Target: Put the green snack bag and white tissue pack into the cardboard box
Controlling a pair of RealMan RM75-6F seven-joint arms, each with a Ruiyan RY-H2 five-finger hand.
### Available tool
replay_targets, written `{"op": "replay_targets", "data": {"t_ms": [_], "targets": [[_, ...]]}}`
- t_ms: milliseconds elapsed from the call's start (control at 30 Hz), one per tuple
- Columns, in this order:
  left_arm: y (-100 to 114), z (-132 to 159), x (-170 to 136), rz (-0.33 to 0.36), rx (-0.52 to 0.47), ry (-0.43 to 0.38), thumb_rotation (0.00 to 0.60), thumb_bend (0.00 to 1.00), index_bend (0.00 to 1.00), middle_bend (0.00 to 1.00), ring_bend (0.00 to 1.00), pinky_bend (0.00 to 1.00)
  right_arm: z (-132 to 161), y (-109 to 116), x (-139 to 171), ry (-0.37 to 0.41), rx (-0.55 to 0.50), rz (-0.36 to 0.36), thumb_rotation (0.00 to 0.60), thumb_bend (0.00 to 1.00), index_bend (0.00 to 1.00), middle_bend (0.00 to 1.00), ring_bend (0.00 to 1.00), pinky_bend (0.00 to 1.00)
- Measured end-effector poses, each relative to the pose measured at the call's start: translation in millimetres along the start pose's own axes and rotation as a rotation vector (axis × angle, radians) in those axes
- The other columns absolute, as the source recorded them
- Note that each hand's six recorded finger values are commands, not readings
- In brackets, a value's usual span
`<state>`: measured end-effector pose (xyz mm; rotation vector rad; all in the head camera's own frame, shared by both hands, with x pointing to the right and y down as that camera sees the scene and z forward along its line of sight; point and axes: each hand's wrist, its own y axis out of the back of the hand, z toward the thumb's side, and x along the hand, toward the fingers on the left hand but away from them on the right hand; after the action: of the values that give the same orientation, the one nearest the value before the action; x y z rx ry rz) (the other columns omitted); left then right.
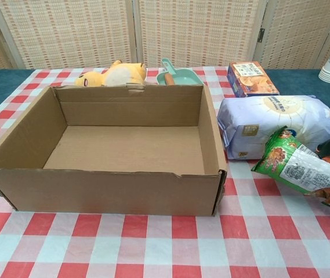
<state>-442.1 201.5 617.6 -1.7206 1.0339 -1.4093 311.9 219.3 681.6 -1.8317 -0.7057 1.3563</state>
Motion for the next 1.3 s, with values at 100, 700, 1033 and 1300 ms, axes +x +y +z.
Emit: {"op": "replay_targets", "data": {"t_ms": [100,700,1033,1300], "targets": [[0,0,0,0.000,0.000,0.000,0.600,0.19,0.10,0.03,0.00,0.23,1,2,1,0.003,-0.002,-0.010,0.600,0.29,0.92,0.63,0.61,0.79],[-1,2,0,0.001,0.010,-0.004,0.600,0.19,0.10,0.03,0.00,0.23,29,65,19,0.075,0.057,-0.151,0.600,0.32,0.93,0.64,0.62,0.79],[-1,2,0,-0.001,0.007,-0.004,0.600,0.19,0.10,0.03,0.00,0.23,87,161,3,0.199,0.133,-0.360,0.600,0.33,0.93,0.64,0.63,0.80],[-2,0,0,-0.009,0.007,0.003,0.600,0.19,0.10,0.03,0.00,0.23,161,165,-48,0.355,0.096,-0.350,0.600,0.32,0.93,0.64,0.63,0.80]]}}
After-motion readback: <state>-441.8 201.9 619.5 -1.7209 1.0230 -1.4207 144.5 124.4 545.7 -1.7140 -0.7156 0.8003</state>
